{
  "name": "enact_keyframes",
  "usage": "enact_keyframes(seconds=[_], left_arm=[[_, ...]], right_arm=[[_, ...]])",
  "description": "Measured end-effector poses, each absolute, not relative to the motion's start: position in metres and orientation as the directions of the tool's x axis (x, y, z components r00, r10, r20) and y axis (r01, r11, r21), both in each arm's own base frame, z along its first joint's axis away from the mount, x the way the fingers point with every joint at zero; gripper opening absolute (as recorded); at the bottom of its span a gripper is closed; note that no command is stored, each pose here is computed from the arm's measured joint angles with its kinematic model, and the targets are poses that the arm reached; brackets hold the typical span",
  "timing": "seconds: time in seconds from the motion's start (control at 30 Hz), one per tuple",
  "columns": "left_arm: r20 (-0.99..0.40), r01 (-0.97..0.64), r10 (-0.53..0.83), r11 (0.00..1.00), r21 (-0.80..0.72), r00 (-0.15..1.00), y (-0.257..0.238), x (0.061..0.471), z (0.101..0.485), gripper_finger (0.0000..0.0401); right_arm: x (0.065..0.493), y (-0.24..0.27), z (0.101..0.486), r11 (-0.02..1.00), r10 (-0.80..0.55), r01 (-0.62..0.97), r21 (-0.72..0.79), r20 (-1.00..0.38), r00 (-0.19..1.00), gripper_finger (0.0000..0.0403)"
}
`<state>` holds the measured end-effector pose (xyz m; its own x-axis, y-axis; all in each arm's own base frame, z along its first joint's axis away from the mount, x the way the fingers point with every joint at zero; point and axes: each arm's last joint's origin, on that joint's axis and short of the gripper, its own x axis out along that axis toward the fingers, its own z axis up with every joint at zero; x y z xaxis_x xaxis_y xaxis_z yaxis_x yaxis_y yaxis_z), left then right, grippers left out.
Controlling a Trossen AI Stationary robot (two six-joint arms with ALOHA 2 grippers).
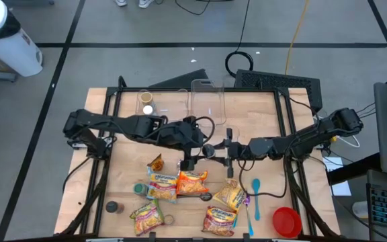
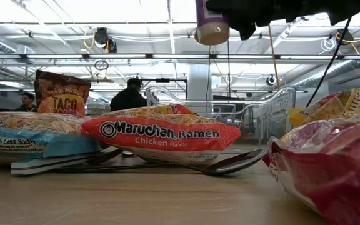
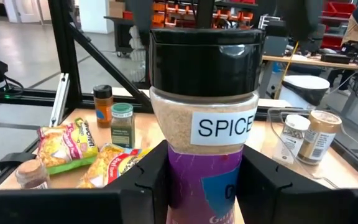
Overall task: Pick & Place Food Item
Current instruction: Put the right purple seasoning bottle into the top left transparent container
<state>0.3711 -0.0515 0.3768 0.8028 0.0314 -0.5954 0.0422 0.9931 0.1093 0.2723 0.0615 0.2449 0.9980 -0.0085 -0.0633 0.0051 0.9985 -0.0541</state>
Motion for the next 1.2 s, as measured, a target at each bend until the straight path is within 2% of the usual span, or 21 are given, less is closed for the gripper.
enact_keyframes(seconds=[0.47,0.57,0.7,0.83,1.0,1.1,1.13,1.2], left_arm=[[-0.616,0.043,0.013,0.996,0.075,0.787,-0.042,0.387,0.361,0.0333],[-0.621,0.054,0.006,0.995,0.078,0.784,-0.041,0.388,0.36,0.0301],[-0.612,0.057,0.001,0.995,0.076,0.791,-0.041,0.384,0.365,0.0214],[-0.597,0.053,0.004,0.996,0.078,0.802,-0.04,0.376,0.374,0.0204],[-0.587,-0.012,0.074,0.994,0.108,0.806,-0.036,0.348,0.396,0.0204],[-0.573,-0.078,0.156,0.984,0.159,0.804,-0.029,0.322,0.415,0.0204],[-0.553,-0.106,0.183,0.98,0.169,0.813,-0.026,0.317,0.421,0.0204],[-0.532,-0.178,0.262,0.963,0.205,0.805,-0.022,0.304,0.43,0.0204]], right_arm=[[0.272,0.061,0.244,0.998,-0.013,0.009,-0.054,-0.069,0.998,0.0125],[0.272,0.061,0.244,0.998,-0.014,0.01,-0.056,-0.075,0.997,0.0126],[0.272,0.061,0.244,0.998,-0.022,0.018,-0.055,-0.075,0.997,0.0133],[0.273,0.061,0.246,0.998,-0.02,0.017,-0.052,-0.066,0.998,0.0164],[0.27,0.06,0.251,0.999,-0.022,0.021,-0.031,-0.049,0.999,0.0225],[0.265,0.06,0.252,1.0,-0.003,0.002,-0.022,-0.062,0.998,0.0258],[0.263,0.061,0.246,0.999,0.012,-0.017,-0.04,-0.12,0.993,0.0267],[0.261,0.061,0.246,0.999,0.023,-0.029,-0.043,-0.133,0.991,0.0282]])
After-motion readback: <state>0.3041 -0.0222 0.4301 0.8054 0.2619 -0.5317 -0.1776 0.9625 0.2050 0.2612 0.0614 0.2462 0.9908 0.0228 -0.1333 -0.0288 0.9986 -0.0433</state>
